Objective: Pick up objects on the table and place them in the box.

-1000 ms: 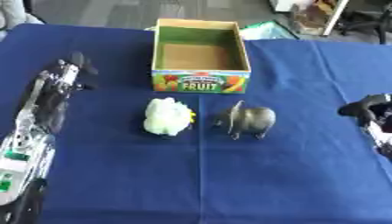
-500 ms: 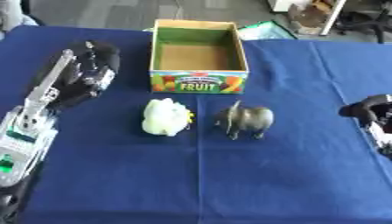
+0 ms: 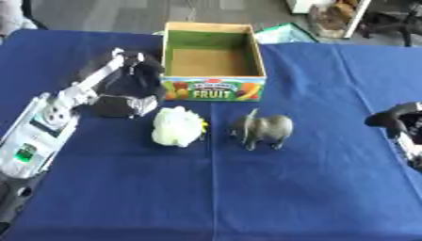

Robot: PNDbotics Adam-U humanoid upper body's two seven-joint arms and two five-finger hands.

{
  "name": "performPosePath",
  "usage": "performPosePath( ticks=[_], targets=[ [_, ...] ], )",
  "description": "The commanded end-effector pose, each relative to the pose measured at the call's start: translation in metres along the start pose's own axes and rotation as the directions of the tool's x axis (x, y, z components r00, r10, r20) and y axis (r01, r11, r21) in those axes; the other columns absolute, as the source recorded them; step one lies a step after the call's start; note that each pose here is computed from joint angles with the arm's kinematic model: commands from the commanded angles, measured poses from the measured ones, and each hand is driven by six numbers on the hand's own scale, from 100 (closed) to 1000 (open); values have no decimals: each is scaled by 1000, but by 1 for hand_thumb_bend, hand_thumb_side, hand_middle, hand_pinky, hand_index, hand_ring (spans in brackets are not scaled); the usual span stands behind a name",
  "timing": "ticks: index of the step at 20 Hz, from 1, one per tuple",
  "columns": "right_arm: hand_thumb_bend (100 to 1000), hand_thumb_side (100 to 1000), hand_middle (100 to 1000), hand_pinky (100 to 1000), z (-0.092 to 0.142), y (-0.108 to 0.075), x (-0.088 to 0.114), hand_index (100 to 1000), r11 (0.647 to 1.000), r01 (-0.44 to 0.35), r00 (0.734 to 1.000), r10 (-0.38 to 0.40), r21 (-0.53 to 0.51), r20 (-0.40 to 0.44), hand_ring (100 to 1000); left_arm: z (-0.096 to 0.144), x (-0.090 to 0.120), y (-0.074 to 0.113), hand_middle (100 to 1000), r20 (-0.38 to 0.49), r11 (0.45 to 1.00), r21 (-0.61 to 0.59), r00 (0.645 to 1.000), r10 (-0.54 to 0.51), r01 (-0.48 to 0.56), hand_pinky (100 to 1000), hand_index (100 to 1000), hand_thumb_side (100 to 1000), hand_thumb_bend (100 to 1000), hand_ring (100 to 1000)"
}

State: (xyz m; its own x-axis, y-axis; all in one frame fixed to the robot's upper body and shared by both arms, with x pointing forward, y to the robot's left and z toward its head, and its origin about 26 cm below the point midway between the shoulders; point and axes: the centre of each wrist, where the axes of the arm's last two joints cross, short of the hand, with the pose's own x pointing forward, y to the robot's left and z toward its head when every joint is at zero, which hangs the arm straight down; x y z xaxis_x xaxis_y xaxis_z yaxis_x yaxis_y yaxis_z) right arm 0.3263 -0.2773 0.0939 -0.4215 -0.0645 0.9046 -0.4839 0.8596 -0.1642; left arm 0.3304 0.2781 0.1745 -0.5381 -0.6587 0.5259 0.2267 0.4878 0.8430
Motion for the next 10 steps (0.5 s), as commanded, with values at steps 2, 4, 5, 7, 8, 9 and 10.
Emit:
performPosePath(
  ticks=[2,4,5,7,8,9,10],
  targets=[
    [100,100,485,747,-2,-4,6,623,1000,-23,1000,23,14,11,670,-11,-1,3,610,1,991,-70,994,-113,113,623,740,324,329,720],
    [100,100,485,747,-2,-4,6,623,1000,-22,1000,22,14,10,670,-15,-3,1,613,-2,986,-95,990,-141,140,625,741,312,340,719],
    [100,100,485,747,-2,-4,6,623,1000,-22,1000,22,14,9,670,-17,-4,-1,615,-4,983,-105,988,-151,150,625,741,313,343,719],
    [100,100,485,747,-2,-4,6,624,1000,-21,1000,20,15,8,670,-21,-8,-4,618,-11,979,-122,986,-166,163,626,742,316,351,719],
    [100,100,485,747,-2,-3,6,624,1000,-20,1000,20,16,8,670,-23,-10,-5,620,-16,977,-129,985,-172,169,626,742,317,355,719],
    [100,100,485,747,-2,-3,5,623,1000,-20,1000,20,16,8,670,-25,-12,-7,621,-22,975,-137,984,-178,173,627,743,316,357,719],
    [100,100,485,747,-2,-3,5,624,1000,-19,1000,19,17,8,670,-27,-14,-9,622,-27,974,-144,983,-183,178,627,743,315,361,718]
  ],
)
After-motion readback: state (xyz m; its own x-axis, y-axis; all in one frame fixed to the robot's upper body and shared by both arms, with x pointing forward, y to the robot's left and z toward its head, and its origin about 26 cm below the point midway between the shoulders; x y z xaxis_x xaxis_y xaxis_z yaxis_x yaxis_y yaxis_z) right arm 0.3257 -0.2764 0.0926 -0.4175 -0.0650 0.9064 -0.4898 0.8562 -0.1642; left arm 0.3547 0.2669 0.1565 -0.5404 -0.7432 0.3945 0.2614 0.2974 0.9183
